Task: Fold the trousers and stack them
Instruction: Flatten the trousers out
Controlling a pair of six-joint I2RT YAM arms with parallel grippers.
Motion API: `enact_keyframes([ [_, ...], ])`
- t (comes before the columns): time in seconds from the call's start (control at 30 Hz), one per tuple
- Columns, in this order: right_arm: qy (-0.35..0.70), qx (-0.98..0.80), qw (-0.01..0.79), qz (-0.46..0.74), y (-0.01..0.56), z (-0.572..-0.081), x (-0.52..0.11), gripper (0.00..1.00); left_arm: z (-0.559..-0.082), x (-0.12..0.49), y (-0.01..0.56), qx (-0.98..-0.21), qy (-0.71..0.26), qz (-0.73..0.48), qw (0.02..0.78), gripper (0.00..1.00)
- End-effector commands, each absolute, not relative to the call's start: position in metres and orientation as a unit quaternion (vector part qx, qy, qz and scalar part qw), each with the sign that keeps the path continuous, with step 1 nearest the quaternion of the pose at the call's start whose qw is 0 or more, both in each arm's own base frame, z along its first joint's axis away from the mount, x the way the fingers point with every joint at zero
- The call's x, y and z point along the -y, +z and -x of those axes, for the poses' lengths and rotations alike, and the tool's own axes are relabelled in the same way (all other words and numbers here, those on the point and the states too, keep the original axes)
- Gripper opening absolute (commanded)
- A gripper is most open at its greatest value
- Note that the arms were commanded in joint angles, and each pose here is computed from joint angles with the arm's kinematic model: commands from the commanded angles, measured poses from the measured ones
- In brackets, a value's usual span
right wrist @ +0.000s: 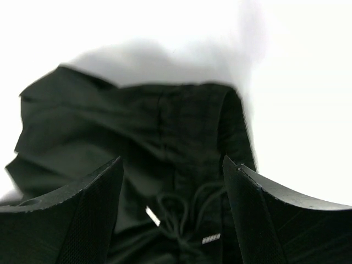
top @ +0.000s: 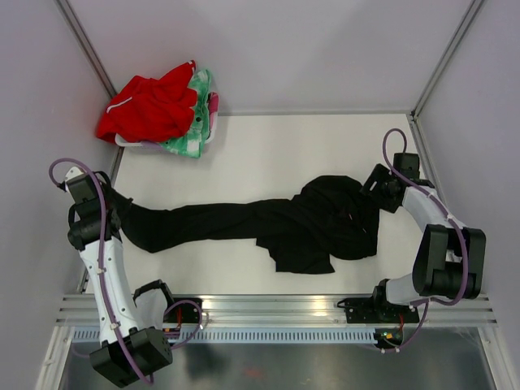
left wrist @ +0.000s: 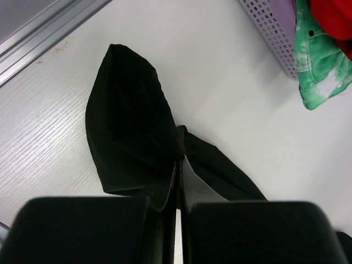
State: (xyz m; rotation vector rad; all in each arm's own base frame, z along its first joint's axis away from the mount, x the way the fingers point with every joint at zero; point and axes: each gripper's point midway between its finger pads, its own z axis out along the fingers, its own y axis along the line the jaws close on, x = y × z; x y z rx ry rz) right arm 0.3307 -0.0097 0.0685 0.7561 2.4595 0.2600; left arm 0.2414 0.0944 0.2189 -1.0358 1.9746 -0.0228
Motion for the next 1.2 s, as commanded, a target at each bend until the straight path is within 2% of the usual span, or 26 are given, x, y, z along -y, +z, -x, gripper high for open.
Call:
enact_keyframes([
  [0.0,0.064,-0.899,0.320,-0.293,0.074,-0.357,0.031,0.79,-0.249,-0.094,0.223,-0.789,-0.018,0.413,0.455,0.02],
  [0.23,0.061,-0.898,0.317,-0.297,0.057,-0.370,0.037,0.76,-0.250,-0.095,0.219,-0.791,-0.016,0.411,0.452,0.02],
  [0.33,0.076,-0.896,0.320,-0.297,0.053,-0.376,0.033,0.61,-0.250,-0.095,0.221,-0.791,-0.016,0.409,0.455,0.02],
  [0.4,0.080,-0.891,0.337,-0.294,0.057,-0.384,0.033,0.55,-0.252,-0.096,0.223,-0.789,-0.015,0.407,0.460,0.02],
  [0.5,0.079,-0.886,0.358,-0.284,0.068,-0.397,0.037,0.23,-0.256,-0.098,0.226,-0.787,-0.015,0.402,0.467,0.02],
  [0.53,0.083,-0.884,0.368,-0.275,0.079,-0.404,0.036,0.02,-0.260,-0.099,0.232,-0.784,-0.017,0.399,0.475,0.02],
  [0.63,0.100,-0.876,0.397,-0.255,0.114,-0.418,0.033,0.00,-0.272,-0.098,0.250,-0.779,-0.032,0.384,0.495,0.02],
  [0.73,0.133,-0.840,0.479,-0.219,0.195,-0.440,0.027,0.00,-0.290,-0.096,0.297,-0.763,-0.055,0.355,0.538,0.02],
  [0.83,0.161,-0.778,0.581,-0.175,0.313,-0.456,0.021,0.00,-0.306,-0.090,0.381,-0.722,-0.082,0.309,0.614,0.02],
  [0.9,0.183,-0.746,0.623,-0.144,0.367,-0.452,0.011,0.00,-0.312,-0.088,0.418,-0.700,-0.094,0.287,0.647,0.02],
  [0.93,0.190,-0.721,0.654,-0.130,0.406,-0.446,0.009,0.00,-0.308,-0.085,0.455,-0.675,-0.094,0.271,0.680,0.02],
  [1.03,0.222,-0.684,0.689,-0.095,0.470,-0.424,-0.007,0.00,-0.294,-0.076,0.527,-0.625,-0.095,0.235,0.738,0.02],
  [1.1,0.228,-0.672,0.700,-0.077,0.490,-0.408,-0.014,0.00,-0.277,-0.069,0.567,-0.595,-0.087,0.212,0.770,0.02],
  [1.17,0.210,-0.653,0.724,-0.073,0.512,-0.386,-0.012,0.00,-0.265,-0.074,0.580,-0.582,-0.066,0.227,0.778,0.02],
])
